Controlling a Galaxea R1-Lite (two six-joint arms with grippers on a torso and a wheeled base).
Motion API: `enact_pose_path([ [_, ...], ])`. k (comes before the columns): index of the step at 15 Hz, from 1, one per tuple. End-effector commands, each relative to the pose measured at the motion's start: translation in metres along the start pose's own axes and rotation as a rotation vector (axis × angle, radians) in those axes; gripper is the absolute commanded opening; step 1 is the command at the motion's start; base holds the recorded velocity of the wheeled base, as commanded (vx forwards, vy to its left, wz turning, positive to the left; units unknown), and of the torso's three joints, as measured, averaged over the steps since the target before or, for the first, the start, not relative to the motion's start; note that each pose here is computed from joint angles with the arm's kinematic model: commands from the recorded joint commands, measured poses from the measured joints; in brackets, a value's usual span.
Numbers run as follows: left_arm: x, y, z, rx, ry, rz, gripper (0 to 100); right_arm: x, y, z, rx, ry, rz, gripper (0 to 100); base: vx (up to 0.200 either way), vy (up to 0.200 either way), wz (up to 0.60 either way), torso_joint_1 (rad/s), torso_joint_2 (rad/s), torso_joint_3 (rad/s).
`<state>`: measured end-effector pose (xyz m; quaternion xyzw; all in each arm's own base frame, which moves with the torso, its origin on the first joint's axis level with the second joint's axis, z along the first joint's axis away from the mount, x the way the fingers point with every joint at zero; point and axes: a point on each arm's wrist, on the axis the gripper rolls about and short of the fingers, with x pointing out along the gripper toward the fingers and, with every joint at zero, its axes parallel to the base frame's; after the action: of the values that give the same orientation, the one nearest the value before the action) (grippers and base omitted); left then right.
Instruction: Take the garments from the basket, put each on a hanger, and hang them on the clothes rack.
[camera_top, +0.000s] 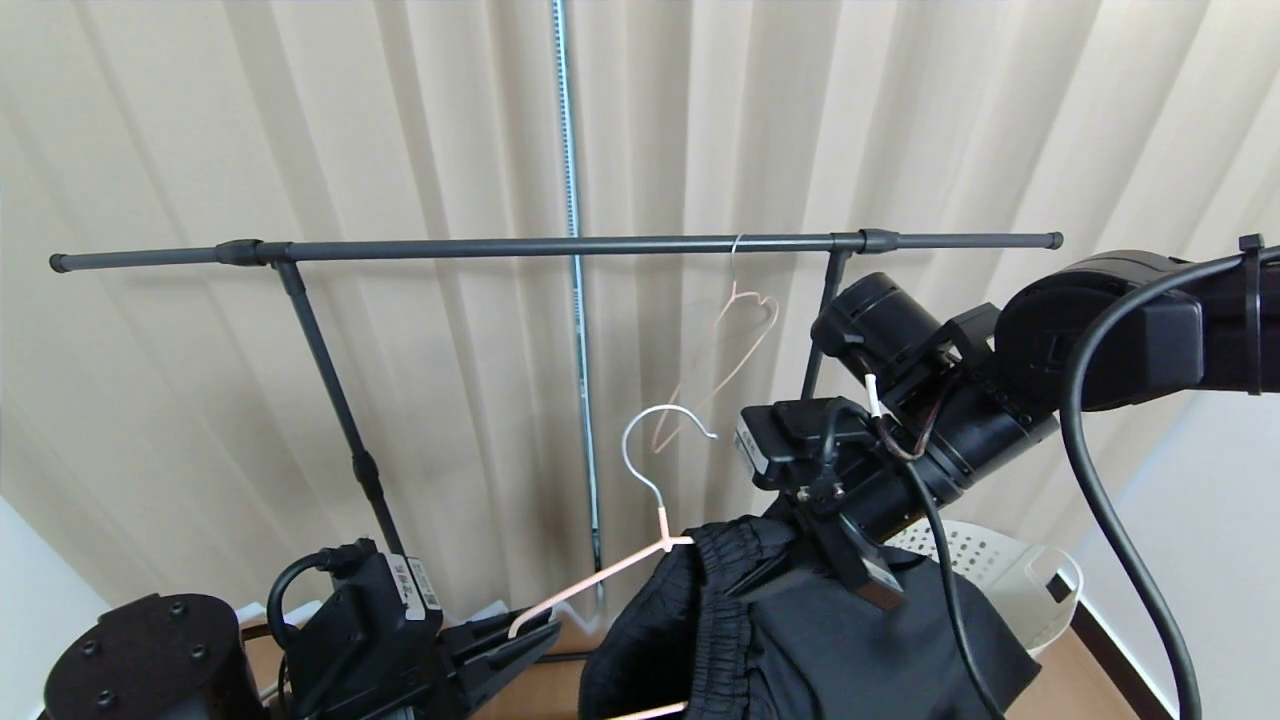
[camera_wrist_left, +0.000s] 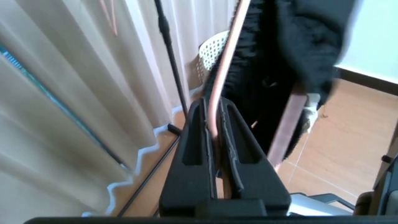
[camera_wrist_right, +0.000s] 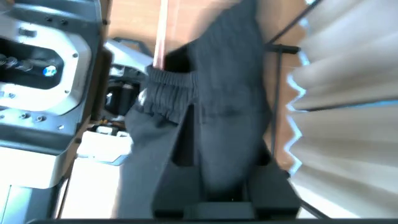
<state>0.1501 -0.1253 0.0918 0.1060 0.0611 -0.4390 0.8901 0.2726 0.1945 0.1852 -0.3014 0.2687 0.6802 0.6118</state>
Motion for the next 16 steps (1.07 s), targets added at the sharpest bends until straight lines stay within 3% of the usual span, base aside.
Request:
enact_pose_path([
  [1,0.001,0.0,-0.001,0.0,0.004,-0.001,0,-0.004,0.003,0.003,-0.01,-0.007,-0.008,0,0.0,0.0,0.0,0.0,0.0,0.0],
  [5,0.001,0.001,-0.001,-0.001,0.006,0.003,0,-0.01,0.007,0.006,-0.01,-0.012,-0.02,0,0.0,0.0,0.0,0.0,0.0,0.0],
  [6,0.001,0.001,-0.001,-0.004,0.004,0.005,100,-0.012,0.008,0.007,-0.013,-0.013,-0.023,0,0.0,0.0,0.0,0.0,0.0,0.0],
  [9,0.002,0.005,0.0,-0.01,-0.001,0.023,100,-0.019,0.014,0.012,-0.016,0.036,-0.087,0,0.0,0.0,0.0,0.0,0.0,0.0],
  [12,0.007,0.033,-0.008,-0.043,0.028,0.143,100,-0.028,0.014,0.018,-0.005,0.184,-0.258,0,0.0,0.0,0.0,0.0,0.0,0.0],
  [13,0.008,0.035,-0.008,-0.046,0.031,0.147,100,-0.028,0.014,0.018,-0.005,0.188,-0.267,0,0.0,0.0,0.0,0.0,0.0,0.0],
  [16,0.016,0.053,-0.013,-0.169,0.026,0.182,100,-0.022,0.016,0.037,-0.005,0.266,-0.468,0,0.0,0.0,0.0,0.0,0.0,0.0],
])
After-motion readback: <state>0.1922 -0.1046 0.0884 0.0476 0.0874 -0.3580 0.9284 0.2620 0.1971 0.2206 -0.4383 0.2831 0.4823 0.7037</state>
